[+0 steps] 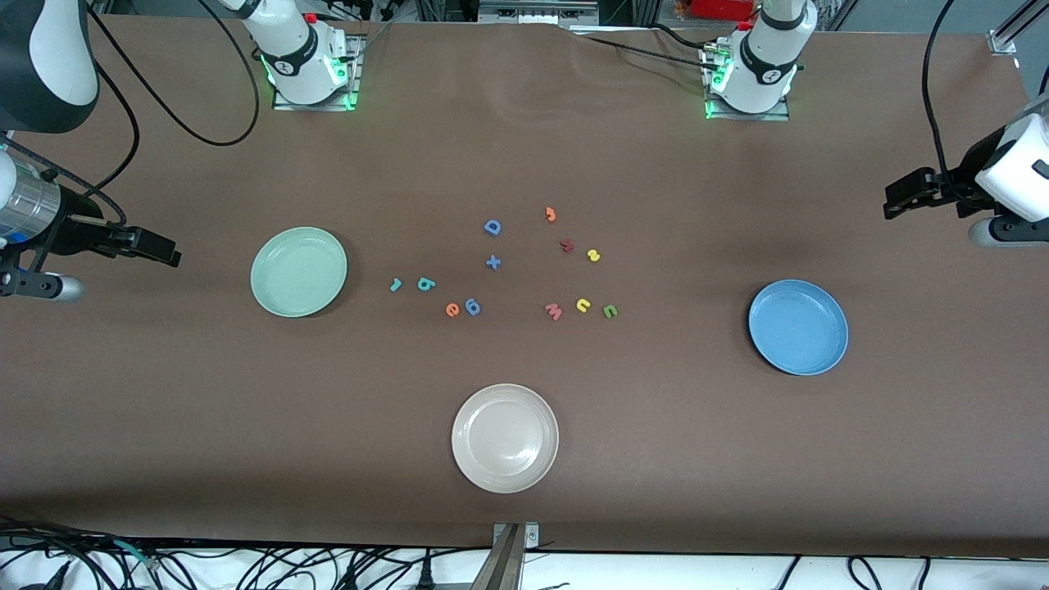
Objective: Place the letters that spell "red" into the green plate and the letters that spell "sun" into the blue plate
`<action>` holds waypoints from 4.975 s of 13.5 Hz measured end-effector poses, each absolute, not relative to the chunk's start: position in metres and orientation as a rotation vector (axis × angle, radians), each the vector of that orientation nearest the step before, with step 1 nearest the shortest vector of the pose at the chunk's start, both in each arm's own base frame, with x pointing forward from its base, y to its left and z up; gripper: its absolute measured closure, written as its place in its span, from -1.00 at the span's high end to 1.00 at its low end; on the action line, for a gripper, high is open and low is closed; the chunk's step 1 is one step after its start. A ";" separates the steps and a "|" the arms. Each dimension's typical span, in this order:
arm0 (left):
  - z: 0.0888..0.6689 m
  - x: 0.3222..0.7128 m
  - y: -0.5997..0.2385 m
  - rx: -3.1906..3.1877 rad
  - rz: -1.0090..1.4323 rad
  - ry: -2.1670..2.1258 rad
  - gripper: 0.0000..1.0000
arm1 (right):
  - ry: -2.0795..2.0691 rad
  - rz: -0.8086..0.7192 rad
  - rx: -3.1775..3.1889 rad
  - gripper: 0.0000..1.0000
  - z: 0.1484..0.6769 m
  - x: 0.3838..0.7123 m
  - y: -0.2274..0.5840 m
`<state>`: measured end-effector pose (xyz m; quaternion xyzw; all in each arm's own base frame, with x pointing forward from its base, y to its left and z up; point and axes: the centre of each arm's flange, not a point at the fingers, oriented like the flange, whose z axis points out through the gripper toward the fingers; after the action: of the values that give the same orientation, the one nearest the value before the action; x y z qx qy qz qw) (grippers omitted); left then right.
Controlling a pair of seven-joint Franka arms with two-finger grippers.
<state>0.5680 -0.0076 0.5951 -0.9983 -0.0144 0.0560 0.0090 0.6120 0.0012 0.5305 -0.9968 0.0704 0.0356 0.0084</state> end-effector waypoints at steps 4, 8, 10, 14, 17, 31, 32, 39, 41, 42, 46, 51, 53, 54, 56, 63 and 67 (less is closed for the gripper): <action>0.590 0.569 -0.006 -3.121 0.169 -0.049 1.00 | 0.220 0.111 -3.115 1.00 0.531 0.612 0.001; 0.583 0.571 -0.006 -3.121 0.186 -0.050 1.00 | 0.219 0.111 -3.115 1.00 0.531 0.612 0.001; 0.581 0.572 -0.007 -3.121 0.192 -0.046 1.00 | 0.215 0.111 -3.116 1.00 0.531 0.612 0.002; 0.581 0.573 -0.004 -3.122 0.191 -0.053 1.00 | 0.200 0.111 -3.116 1.00 0.531 0.612 0.008; 0.581 0.573 -0.002 -3.122 0.191 -0.059 1.00 | 0.195 0.111 -3.116 1.00 0.531 0.612 0.010; 0.580 0.573 -0.006 -3.122 0.191 -0.048 1.00 | 0.158 0.141 -3.150 1.00 0.529 0.609 0.019; 0.580 0.573 -0.006 -3.122 0.193 -0.048 1.00 | 0.158 0.140 -3.151 1.00 0.529 0.609 0.019; 0.577 0.575 -0.006 -3.122 0.202 -0.048 1.00 | 0.158 0.141 -3.153 1.00 0.529 0.609 0.019; 0.576 0.575 -0.006 -3.122 0.202 -0.048 1.00 | 0.159 0.142 -3.153 1.00 0.529 0.609 0.018; 0.576 0.575 -0.006 -3.122 0.202 -0.048 1.00 | 0.159 0.142 -3.153 1.00 0.529 0.609 0.018; 0.576 0.575 -0.006 -3.122 0.202 -0.048 1.00 | 0.159 0.148 -3.154 1.00 0.529 0.609 0.018; 0.576 0.575 -0.006 -3.122 0.202 -0.048 1.00 | 0.159 0.151 -3.154 1.00 0.529 0.609 0.018; 0.576 0.575 -0.006 -3.122 0.202 -0.048 1.00 | 0.159 0.151 -3.154 1.00 0.529 0.609 0.018; 0.576 0.575 -0.006 -3.122 0.202 -0.048 1.00 | 0.159 0.152 -3.154 0.99 0.529 0.609 0.018; 0.576 0.575 -0.006 -3.122 0.202 -0.048 1.00 | 0.159 0.152 -3.154 1.00 0.529 0.609 0.018; 0.576 0.575 -0.006 -3.122 0.203 -0.047 1.00 | 0.159 0.152 -3.154 1.00 0.529 0.609 0.018; 0.576 0.575 -0.006 -3.122 0.203 -0.047 1.00 | 0.159 0.152 -3.154 0.99 0.529 0.609 0.018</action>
<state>0.5748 -0.0057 0.5760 -0.9978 -0.0152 0.0649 0.0062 0.6086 0.0182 0.5285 -0.9975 0.0503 0.0481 -0.0100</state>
